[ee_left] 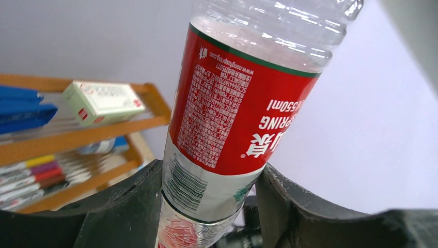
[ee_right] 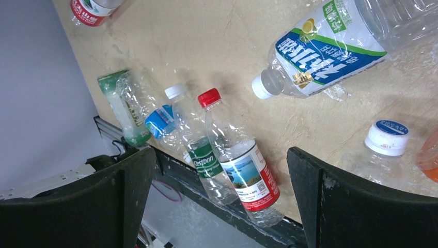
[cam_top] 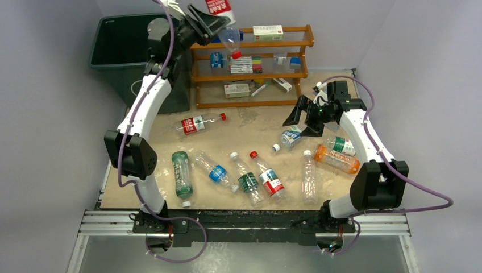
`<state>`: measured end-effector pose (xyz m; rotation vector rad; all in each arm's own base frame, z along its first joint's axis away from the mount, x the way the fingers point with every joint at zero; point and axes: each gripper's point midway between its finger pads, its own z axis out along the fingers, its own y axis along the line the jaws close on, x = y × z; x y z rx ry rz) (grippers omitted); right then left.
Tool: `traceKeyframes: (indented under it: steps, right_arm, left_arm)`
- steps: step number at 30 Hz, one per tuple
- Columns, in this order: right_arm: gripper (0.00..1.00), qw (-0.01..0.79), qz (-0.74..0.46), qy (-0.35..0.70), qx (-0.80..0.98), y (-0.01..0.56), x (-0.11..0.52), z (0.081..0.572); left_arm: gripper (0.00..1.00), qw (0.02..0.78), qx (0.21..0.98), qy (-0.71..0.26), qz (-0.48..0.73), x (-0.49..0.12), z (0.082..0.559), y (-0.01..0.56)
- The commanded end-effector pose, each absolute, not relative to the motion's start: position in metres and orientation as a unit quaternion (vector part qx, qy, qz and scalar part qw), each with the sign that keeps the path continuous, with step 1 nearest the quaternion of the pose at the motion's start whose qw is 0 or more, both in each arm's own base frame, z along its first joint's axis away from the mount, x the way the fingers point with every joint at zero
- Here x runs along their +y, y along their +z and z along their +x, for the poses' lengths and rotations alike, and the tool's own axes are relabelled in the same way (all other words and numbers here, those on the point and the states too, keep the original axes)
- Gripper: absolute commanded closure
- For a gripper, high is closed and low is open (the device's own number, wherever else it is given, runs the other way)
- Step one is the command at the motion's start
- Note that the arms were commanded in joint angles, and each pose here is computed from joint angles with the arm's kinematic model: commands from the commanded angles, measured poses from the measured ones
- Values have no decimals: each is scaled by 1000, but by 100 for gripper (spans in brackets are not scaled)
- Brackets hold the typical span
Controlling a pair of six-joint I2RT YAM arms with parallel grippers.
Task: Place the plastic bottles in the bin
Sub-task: Pick up the plastic bottle at the center of the board, then place the plastic bottle in the trash bin.
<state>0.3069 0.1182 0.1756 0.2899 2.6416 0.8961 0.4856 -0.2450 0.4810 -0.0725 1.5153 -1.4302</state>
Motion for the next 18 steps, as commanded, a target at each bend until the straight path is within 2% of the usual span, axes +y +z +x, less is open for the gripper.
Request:
traceKeyframes:
  steps: [1, 9, 18]
  right_arm:
    - [0, 178, 87, 325, 925, 181, 122, 309]
    - [0, 176, 88, 326, 925, 180, 122, 308]
    - [0, 175, 88, 328, 924, 180, 123, 308]
  left_arm:
    - [49, 538, 501, -678, -27, -213, 454, 565]
    - [50, 550, 386, -736, -79, -146, 458, 596]
    - [50, 610, 395, -677, -120, -85, 479, 592]
